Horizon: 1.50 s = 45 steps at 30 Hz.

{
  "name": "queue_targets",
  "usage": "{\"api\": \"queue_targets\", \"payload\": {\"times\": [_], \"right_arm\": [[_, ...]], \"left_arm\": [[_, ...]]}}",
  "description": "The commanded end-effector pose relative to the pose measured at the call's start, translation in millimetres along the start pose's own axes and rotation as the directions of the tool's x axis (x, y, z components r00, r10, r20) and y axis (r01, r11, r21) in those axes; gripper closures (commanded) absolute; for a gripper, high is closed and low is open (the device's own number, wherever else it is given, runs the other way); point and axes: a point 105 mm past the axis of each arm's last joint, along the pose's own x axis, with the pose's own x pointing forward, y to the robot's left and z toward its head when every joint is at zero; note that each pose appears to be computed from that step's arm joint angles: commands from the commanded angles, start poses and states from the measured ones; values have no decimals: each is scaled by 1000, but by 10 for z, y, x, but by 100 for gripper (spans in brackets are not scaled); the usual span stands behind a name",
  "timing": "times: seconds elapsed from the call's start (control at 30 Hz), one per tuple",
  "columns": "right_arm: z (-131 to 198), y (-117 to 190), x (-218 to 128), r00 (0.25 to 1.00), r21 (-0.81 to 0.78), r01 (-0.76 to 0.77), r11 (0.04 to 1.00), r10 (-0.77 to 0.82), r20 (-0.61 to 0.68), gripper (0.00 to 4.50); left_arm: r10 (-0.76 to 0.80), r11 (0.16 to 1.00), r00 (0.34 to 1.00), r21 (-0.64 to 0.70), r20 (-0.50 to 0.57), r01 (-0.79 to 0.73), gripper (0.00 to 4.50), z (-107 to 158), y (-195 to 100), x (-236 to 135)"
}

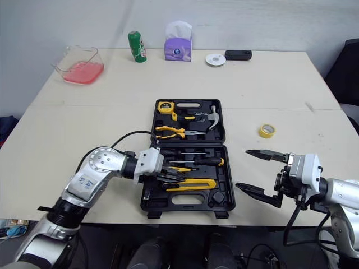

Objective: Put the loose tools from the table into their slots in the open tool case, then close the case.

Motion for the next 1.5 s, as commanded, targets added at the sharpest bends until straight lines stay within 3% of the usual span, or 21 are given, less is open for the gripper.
{"api": "queue_targets", "payload": {"times": [0.03, 0.33, 0.57, 0.7, 0.83, 1.0, 1.13, 1.23, 1.33, 1.5], "right_arm": [[67, -8, -25, 1000, -19, 17, 1000, -17, 17, 0], [153, 2, 54, 1000, -19, 26, 999, -26, 16, 0], [167, -31, 87, 999, -10, 43, 999, -43, 15, 0], [158, -48, 84, 999, -8, 50, 999, -49, 16, 0], [130, -63, 52, 998, -5, 60, 998, -60, 14, 0], [93, -88, 13, 997, -8, 81, 997, -81, 8, 0], [73, -137, -32, 992, -16, 124, 992, -124, 8, 0], [59, -208, -94, 985, -23, 175, 984, -175, 7, 0], [61, -365, -284, 964, -41, 263, 964, -264, -13, 0], [18, -619, -647, 903, -70, 425, 902, -428, -43, 0]], "left_arm": [[20, 999, 1000, 36, -25, -19, 441, -5, 50, 26], [-37, 999, 991, 7, -132, 38, 441, -235, -37, 43], [-26, 990, 940, -137, -341, -22, 441, -677, -90, -27], [-26, 991, 944, -129, -328, -18, 441, -656, -108, -17], [0, 1000, 982, -24, -191, -4, 441, -420, -63, 38], [75, 992, 992, 111, -104, -64, 441, -232, 96, -12], [116, 986, 993, 120, 31, -119, 441, -4, 155, -100], [173, 974, 974, 124, 143, -191, 361, 188, 234, -272], [251, 957, 941, 91, 226, -277, 221, 356, 311, -625], [397, 913, 907, 44, 142, -406, 7, 146, 300, -1159]]}}
